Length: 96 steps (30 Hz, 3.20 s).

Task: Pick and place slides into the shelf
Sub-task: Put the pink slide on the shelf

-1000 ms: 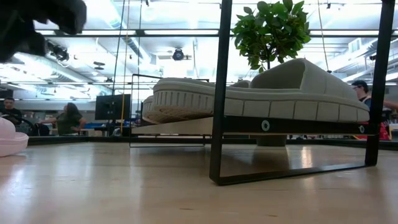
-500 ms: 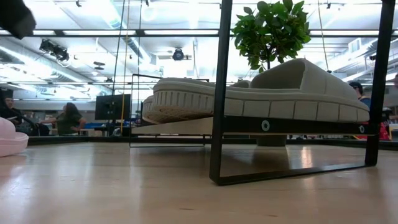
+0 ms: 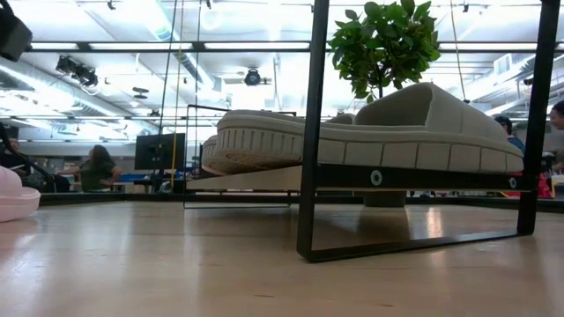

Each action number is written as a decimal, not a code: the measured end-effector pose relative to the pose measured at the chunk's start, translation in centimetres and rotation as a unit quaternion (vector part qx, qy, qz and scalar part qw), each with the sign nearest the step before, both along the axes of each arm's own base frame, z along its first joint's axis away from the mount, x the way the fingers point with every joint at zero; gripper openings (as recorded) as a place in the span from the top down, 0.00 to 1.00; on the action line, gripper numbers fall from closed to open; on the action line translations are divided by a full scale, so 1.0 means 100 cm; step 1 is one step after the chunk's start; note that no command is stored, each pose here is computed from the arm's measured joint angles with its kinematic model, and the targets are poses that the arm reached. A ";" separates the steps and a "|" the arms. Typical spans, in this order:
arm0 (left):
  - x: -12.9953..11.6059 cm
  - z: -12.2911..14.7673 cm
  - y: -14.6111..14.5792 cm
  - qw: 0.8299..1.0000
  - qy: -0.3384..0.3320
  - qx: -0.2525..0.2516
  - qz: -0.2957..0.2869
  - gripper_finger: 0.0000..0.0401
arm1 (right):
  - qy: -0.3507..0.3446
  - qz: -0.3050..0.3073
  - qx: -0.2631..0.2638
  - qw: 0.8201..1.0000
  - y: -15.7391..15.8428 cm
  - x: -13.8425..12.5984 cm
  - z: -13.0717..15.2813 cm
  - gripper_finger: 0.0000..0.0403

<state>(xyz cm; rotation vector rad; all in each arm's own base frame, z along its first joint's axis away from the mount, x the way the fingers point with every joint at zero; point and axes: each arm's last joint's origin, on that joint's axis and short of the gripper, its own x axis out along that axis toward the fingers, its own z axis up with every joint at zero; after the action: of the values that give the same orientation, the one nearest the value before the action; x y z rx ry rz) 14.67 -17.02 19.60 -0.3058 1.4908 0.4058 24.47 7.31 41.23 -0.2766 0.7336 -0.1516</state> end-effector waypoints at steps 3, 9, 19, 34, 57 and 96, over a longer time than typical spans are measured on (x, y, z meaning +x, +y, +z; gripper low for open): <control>0.000 -0.002 -0.001 1.000 0.004 0.006 -0.001 0.67 | 0.000 0.000 0.000 1.000 0.000 0.000 0.000 0.50; 0.001 -0.002 0.002 1.000 0.003 0.016 0.008 0.65 | 0.000 0.000 0.000 1.000 0.000 0.000 0.000 0.50; 0.002 -0.005 0.003 0.999 -0.006 0.045 0.009 0.67 | 0.000 0.002 -0.003 1.000 0.000 0.000 0.000 0.50; 0.012 -0.015 0.007 0.994 0.031 0.103 -0.030 0.97 | -0.001 -0.003 0.003 1.000 0.000 0.000 0.000 0.50; 0.064 0.165 0.013 0.932 -0.195 0.257 -0.164 0.99 | -0.035 -0.126 0.203 0.970 -0.029 0.010 0.001 0.56; 0.123 0.201 0.023 0.736 -0.161 0.502 -0.424 0.99 | -0.134 -0.242 0.537 0.797 -0.074 0.084 -0.010 0.45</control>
<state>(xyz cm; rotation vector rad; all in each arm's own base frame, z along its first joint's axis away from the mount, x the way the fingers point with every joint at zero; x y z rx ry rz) 26.96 -14.68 39.74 1.1004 0.7522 0.3237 32.86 -0.09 40.20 1.0230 0.4939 -0.2280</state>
